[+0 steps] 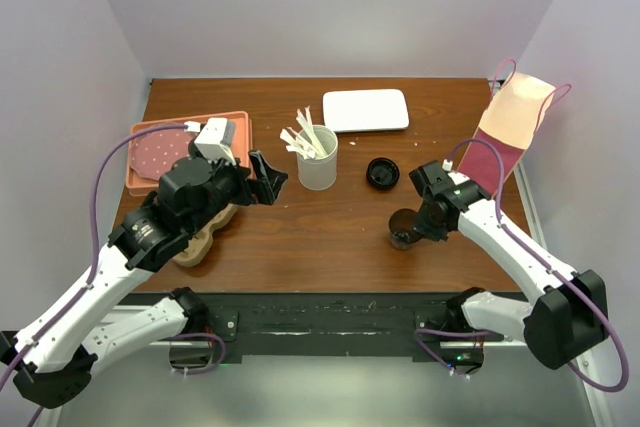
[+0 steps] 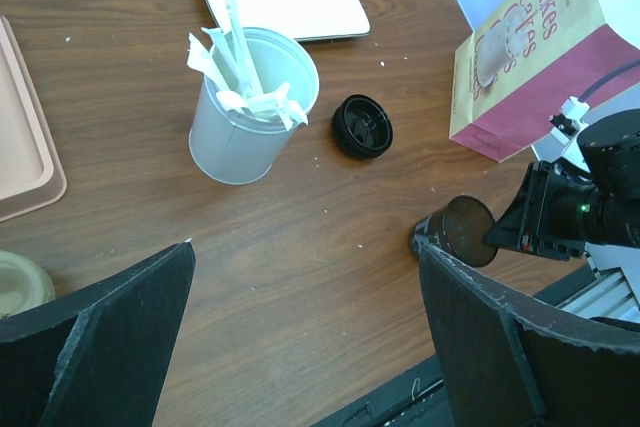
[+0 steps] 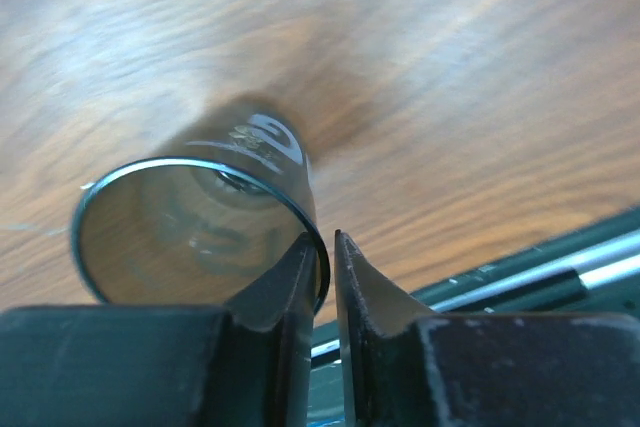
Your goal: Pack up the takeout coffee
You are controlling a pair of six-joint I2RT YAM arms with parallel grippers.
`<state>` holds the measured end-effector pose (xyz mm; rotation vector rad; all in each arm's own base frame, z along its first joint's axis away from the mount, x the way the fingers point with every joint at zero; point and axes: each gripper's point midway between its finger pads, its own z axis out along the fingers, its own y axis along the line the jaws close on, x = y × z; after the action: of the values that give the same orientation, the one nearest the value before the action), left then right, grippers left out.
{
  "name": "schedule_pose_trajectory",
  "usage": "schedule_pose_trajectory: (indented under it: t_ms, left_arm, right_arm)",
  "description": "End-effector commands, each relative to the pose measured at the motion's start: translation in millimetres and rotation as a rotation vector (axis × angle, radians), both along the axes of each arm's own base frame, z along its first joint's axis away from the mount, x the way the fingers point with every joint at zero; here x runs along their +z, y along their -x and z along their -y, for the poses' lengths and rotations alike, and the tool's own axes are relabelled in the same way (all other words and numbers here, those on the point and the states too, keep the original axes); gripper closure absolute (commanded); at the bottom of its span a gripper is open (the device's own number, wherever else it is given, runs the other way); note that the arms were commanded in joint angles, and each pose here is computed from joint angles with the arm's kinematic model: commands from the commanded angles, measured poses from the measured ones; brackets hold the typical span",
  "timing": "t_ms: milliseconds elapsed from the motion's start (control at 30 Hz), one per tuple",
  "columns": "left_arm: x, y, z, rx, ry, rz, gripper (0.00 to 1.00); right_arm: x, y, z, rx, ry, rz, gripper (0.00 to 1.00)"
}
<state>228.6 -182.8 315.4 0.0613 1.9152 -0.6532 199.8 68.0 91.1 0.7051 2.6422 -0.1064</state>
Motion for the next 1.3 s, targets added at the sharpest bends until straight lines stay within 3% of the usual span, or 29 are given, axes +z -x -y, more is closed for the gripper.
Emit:
schedule_pose_trajectory:
  t_ms: [0, 333, 667, 767, 900, 1000, 1200, 1267]
  left_arm:
    - [5.0, -3.3, -4.0, 0.023, -0.002, 0.037, 0.01]
    - [-24.9, -1.7, -9.0, 0.046, -0.052, -0.039, 0.01]
    - [-36.8, 1.8, -17.2, 0.089, -0.047, -0.074, 0.02]
    - [-34.9, 0.7, -17.5, 0.093, -0.046, -0.072, 0.02]
    - [-29.2, -0.1, -17.4, 0.097, -0.039, -0.066, 0.02]
    - [-16.5, -0.2, -18.0, 0.096, -0.029, -0.047, 0.02]
    - [-13.1, -0.7, -27.2, 0.137, -0.031, -0.032, 0.01]
    - [-12.3, -0.2, -28.1, 0.140, -0.027, -0.032, 0.01]
  right_arm:
    - [9.9, -25.9, -31.8, 0.101, -0.107, 0.069, 0.86]
    - [27.1, -42.5, -143.7, 0.335, -0.171, 0.094, 0.95]
    - [17.1, -26.6, -224.5, 0.500, -0.162, 0.060, 0.89]
    - [17.5, -27.6, -226.3, 0.504, -0.157, 0.061, 0.86]
    - [34.8, -28.7, -222.8, 0.521, -0.156, 0.098, 0.66]
    - [53.6, -34.6, -213.1, 0.548, -0.119, 0.159, 0.59]
    - [94.5, -79.2, -154.3, 0.473, 0.050, 0.344, 0.60]
    - [97.4, -102.9, -139.9, 0.471, 0.012, 0.403, 0.58]
